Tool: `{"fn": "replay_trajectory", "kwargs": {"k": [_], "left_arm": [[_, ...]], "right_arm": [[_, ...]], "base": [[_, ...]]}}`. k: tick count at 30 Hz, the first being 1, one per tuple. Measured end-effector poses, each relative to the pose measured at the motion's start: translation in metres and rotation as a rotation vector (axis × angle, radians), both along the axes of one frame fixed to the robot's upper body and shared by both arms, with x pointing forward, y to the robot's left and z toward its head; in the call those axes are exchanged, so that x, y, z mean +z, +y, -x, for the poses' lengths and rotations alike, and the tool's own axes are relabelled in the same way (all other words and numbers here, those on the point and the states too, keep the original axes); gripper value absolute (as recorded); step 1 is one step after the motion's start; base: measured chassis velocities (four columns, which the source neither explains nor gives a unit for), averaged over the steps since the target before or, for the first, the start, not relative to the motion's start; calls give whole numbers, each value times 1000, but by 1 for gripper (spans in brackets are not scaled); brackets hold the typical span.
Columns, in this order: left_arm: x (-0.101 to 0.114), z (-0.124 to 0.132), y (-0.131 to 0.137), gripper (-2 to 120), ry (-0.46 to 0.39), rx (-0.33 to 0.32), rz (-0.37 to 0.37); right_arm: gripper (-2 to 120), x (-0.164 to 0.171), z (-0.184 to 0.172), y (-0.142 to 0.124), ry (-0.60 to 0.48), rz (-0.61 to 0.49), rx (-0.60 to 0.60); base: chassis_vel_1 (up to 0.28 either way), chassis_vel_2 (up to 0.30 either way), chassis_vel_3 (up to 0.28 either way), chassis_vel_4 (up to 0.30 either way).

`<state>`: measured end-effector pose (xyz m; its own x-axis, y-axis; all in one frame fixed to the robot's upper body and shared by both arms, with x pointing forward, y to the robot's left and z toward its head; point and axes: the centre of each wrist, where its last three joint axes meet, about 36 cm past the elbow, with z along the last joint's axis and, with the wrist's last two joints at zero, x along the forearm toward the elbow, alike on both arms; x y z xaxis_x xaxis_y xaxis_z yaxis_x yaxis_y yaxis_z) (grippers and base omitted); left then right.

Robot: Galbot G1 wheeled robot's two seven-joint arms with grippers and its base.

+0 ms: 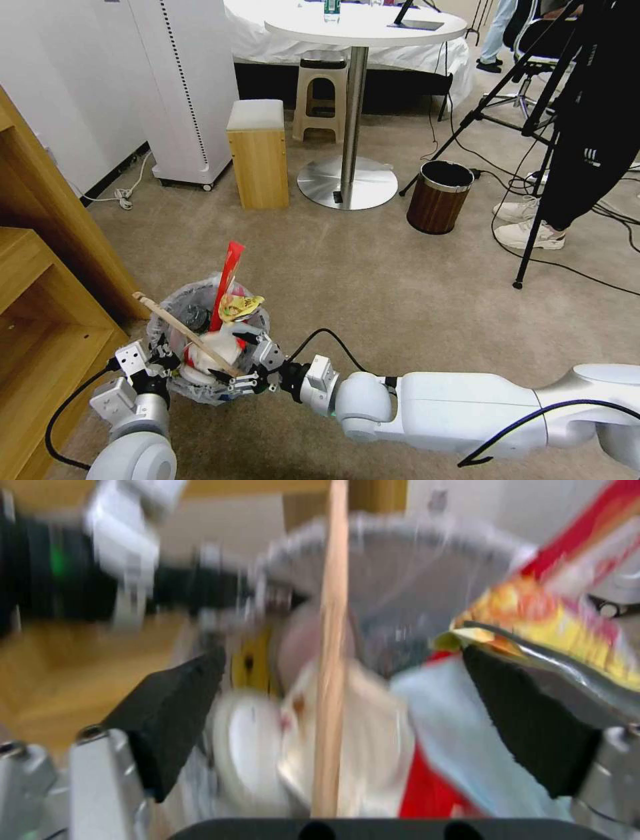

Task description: Pick up the trash bin and place the garbage on the floor into it.

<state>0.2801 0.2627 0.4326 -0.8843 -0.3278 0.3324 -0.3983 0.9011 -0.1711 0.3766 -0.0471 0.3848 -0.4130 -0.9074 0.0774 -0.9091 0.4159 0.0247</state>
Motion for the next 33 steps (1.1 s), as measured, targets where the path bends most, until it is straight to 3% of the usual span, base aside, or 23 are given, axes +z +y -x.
{"fn": "replay_trajectory", "kwargs": {"k": [12, 25, 33], "left_arm": [[0, 2, -2, 1, 1, 2, -1], [3, 2, -2, 1, -10, 3, 0], [-4, 2, 0, 1, 12, 7, -3]], "right_arm": [[92, 34, -7, 31, -3, -115, -18], [82, 18, 4, 12, 34, -80, -37], [81, 43, -7, 20, 29, -166, -78]], "base": [[0, 0, 0, 0], [0, 0, 0, 0], [0, 0, 0, 0]]}}
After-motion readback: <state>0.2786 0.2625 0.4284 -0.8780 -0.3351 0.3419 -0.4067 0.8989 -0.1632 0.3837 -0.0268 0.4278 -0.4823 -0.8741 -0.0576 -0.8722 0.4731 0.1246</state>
